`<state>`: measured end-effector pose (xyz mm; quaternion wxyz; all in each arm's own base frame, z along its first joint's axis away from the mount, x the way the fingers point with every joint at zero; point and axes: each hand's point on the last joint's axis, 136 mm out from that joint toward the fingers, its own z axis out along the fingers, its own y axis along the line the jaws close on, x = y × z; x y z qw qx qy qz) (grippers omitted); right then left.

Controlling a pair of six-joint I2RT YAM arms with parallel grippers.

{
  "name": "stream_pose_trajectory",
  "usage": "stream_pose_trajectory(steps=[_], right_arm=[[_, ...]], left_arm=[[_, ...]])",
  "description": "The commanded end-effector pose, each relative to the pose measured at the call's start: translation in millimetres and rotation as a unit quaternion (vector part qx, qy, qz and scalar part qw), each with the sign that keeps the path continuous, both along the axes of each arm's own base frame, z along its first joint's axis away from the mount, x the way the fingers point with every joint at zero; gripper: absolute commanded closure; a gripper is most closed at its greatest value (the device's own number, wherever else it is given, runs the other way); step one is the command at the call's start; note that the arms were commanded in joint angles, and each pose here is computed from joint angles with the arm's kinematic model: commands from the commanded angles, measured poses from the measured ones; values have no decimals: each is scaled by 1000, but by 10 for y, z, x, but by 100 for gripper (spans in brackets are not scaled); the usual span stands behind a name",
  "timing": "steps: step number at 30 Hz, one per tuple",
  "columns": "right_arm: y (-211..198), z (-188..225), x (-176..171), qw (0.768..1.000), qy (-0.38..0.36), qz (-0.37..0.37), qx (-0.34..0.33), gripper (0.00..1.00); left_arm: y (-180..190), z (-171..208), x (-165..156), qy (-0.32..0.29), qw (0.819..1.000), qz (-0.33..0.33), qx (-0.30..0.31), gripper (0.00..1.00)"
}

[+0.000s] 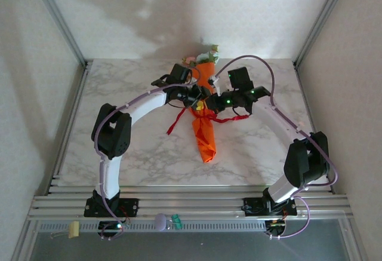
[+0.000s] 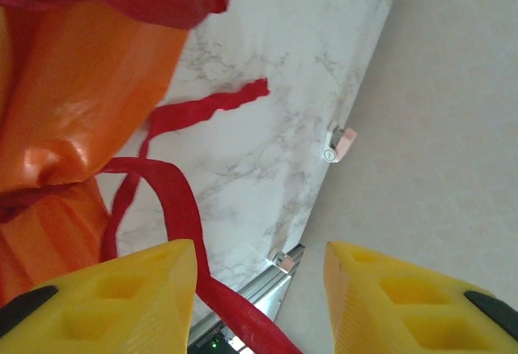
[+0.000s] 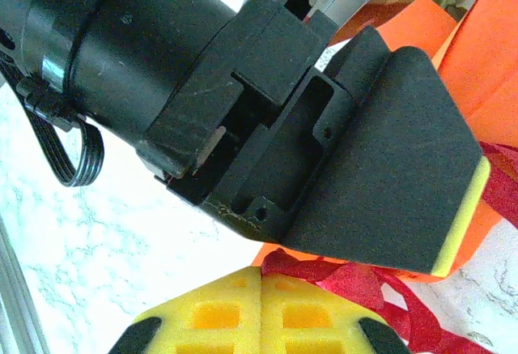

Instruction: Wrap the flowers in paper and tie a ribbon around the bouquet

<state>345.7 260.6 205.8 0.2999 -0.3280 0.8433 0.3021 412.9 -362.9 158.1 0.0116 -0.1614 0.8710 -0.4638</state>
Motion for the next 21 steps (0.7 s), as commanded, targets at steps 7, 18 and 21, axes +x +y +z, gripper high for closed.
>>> stream_pose_trajectory(steps=[7, 18, 21], right_arm=[[-63, -28, -164, 1000, -10, 9, -7, 100], [-138, -135, -247, 997, -39, 22, -60, 100], [-140, -139, -238, 995, -51, 26, -77, 100]], left_arm=[[-79, 100, -223, 16, 999, -25, -29, 48], [-178, 70, -397, 26, 998, -56, -18, 48], [-226, 114, -415, 23, 998, -60, -22, 49]])
